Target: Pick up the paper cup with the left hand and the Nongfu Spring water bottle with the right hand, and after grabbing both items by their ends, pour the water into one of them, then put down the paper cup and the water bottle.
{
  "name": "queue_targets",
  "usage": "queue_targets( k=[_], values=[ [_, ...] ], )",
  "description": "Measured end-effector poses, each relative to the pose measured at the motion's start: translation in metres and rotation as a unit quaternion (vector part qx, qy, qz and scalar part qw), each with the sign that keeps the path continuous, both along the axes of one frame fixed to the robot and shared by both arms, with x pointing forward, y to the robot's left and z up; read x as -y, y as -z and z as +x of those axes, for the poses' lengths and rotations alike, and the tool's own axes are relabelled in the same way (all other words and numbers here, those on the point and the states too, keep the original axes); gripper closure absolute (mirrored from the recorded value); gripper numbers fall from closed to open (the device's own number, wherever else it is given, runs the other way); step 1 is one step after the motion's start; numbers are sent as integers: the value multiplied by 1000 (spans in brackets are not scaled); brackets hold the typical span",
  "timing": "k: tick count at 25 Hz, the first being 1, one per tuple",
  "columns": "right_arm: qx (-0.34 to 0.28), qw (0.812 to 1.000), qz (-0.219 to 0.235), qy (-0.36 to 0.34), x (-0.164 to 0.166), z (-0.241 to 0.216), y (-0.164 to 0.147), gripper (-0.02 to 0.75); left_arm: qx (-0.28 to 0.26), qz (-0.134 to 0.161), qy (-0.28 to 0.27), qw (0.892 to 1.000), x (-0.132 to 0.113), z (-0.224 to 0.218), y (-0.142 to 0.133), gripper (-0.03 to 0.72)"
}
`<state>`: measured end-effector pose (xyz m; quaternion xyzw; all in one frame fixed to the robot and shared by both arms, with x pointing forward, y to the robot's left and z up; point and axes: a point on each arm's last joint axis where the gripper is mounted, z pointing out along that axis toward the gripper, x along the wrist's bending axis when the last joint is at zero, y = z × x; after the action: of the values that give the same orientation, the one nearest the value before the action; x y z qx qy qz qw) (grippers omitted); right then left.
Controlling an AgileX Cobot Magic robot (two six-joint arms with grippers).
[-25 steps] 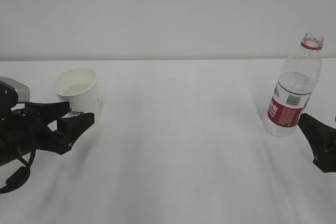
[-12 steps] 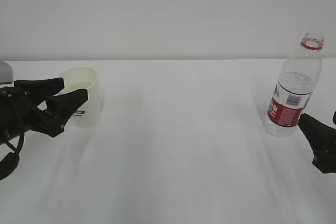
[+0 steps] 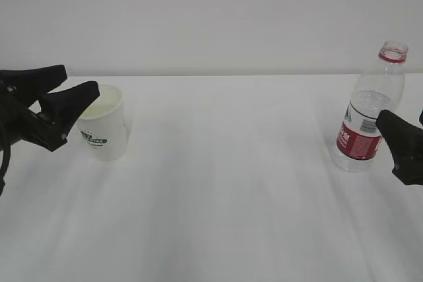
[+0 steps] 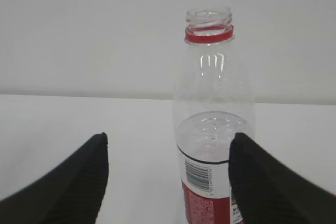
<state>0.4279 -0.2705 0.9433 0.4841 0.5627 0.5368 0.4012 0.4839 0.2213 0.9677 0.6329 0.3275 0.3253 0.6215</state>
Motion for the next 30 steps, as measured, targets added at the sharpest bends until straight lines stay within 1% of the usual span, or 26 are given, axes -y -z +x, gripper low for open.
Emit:
queue_targets(
  k=[4, 9, 12, 14, 16, 23, 27, 29, 30],
  values=[
    [1, 1000, 5, 0, 0, 0, -1, 200, 1, 15, -9, 1000, -3, -6, -10, 183],
    [28, 1000, 12, 6, 1, 0, -12, 200, 7, 15, -19, 1000, -5, -12, -23, 183],
    [57, 998, 15, 9, 1, 6, -26, 200, 7, 7, -23, 1000, -6, -14, -28, 183],
    [63, 998, 13, 11, 1, 10, -35, 200, 5, -6, -24, 1000, -6, -15, -31, 183],
    [69, 998, 10, 13, 1, 14, -45, 200, 6, -12, -26, 1000, -7, -16, -34, 183],
    [87, 996, 2, 20, 2, 23, -81, 200, 3, -4, -41, 999, -11, -25, -46, 183],
    [96, 995, 0, 23, 2, 22, -96, 200, -4, 7, -55, 998, -14, -30, -50, 183],
    [103, 994, 0, 24, 3, 21, -103, 200, -6, 5, -61, 998, -16, -32, -53, 183],
    [104, 994, -1, 25, 3, 20, -106, 200, -10, -2, -65, 998, -16, -33, -55, 183]
  ],
)
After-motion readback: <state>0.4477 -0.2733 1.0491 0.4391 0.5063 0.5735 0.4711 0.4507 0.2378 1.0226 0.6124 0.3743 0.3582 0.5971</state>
